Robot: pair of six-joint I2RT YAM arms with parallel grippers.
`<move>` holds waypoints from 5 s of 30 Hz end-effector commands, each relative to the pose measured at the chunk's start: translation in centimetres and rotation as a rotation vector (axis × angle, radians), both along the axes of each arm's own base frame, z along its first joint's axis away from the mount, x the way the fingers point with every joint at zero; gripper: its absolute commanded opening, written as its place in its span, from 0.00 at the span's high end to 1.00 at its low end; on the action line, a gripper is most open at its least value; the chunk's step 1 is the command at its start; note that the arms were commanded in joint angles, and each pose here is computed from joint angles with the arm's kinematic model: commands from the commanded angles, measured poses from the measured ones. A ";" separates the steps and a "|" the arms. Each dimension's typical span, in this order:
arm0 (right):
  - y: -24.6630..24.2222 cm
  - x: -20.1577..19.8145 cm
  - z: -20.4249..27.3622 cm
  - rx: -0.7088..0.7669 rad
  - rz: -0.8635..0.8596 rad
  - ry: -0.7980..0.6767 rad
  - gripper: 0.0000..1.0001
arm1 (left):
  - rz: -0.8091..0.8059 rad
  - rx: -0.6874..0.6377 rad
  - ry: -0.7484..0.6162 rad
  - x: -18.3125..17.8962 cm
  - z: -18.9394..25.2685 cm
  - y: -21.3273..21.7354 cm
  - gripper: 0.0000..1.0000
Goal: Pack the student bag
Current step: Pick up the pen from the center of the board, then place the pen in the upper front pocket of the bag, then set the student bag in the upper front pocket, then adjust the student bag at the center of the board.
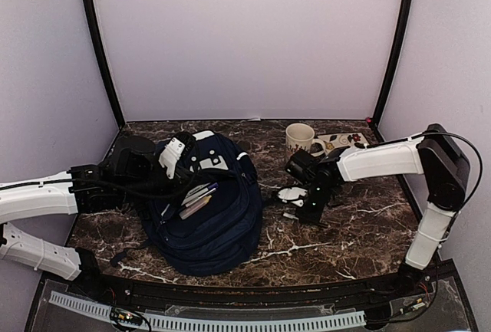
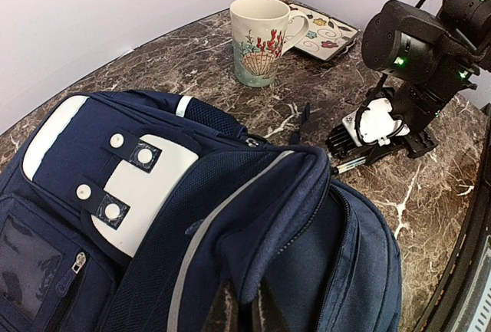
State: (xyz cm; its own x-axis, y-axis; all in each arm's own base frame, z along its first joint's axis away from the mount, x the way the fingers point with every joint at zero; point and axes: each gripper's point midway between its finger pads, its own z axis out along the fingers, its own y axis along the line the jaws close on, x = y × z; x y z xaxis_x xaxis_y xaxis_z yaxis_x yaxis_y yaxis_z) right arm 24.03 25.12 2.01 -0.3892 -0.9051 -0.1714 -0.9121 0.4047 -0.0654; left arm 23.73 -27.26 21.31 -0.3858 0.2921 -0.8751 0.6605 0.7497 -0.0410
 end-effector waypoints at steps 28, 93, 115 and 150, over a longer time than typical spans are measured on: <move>18.4 -6.6 20.3 0.305 0.763 -0.532 0.93 | 0.000 -0.147 -0.076 0.6 3.5 -0.9 1.00; 12.0 -5.4 19.7 0.470 0.577 -0.324 0.57 | -0.111 -0.056 0.037 -0.8 -0.3 -2.3 0.78; 19.1 2.1 23.0 0.778 0.400 -0.089 0.50 | 0.173 -0.038 0.336 -6.1 -2.2 7.4 0.25; 22.6 10.8 3.1 0.478 0.130 0.066 0.55 | 0.240 0.247 0.527 -7.1 -11.5 8.9 0.46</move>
State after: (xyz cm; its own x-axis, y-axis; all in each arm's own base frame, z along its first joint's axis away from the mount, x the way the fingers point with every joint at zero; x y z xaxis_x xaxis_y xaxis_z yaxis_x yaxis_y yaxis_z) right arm 31.30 49.78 9.53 -0.2406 -0.7337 -0.6354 -0.9677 0.1302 0.2160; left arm 16.01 -17.89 9.29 -0.8644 0.2625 -0.4289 0.3508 0.9259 -0.1403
